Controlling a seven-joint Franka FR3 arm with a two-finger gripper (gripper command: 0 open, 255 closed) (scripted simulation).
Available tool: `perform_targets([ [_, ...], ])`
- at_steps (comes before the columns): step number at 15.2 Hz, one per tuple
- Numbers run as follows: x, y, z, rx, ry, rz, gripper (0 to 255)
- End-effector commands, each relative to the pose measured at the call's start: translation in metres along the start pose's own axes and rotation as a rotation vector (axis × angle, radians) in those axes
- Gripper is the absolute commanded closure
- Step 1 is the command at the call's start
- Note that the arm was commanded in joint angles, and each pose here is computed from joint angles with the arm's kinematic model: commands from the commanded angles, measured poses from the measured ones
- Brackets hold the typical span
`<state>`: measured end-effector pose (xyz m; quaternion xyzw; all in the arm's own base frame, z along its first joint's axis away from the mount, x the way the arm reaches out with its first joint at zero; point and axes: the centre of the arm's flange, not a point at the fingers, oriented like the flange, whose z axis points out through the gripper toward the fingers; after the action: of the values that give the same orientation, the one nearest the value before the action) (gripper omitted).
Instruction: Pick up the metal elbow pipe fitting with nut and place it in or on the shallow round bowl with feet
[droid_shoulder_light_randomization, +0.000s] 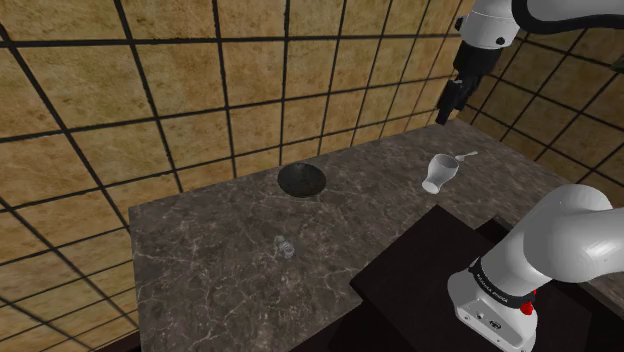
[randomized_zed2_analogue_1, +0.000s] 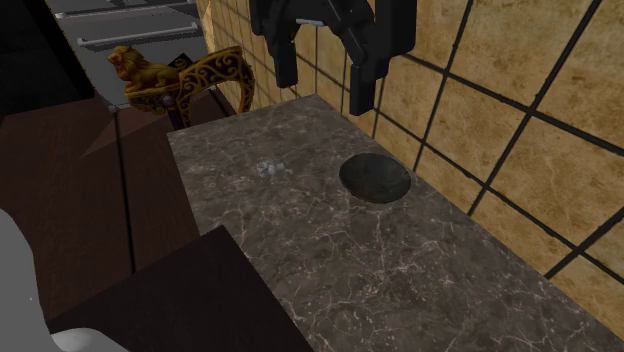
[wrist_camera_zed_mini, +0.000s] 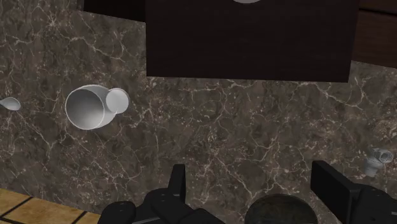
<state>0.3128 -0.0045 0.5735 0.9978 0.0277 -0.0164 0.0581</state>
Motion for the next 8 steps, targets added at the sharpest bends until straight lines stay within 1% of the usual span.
perform_targets([
  [1, 0.0, 0.0, 0.0, 0.0, 0.0, 0.0, 0],
  [8, 0.015, -0.068, 0.059, 0.001, 0.041, 0.004, 0],
])
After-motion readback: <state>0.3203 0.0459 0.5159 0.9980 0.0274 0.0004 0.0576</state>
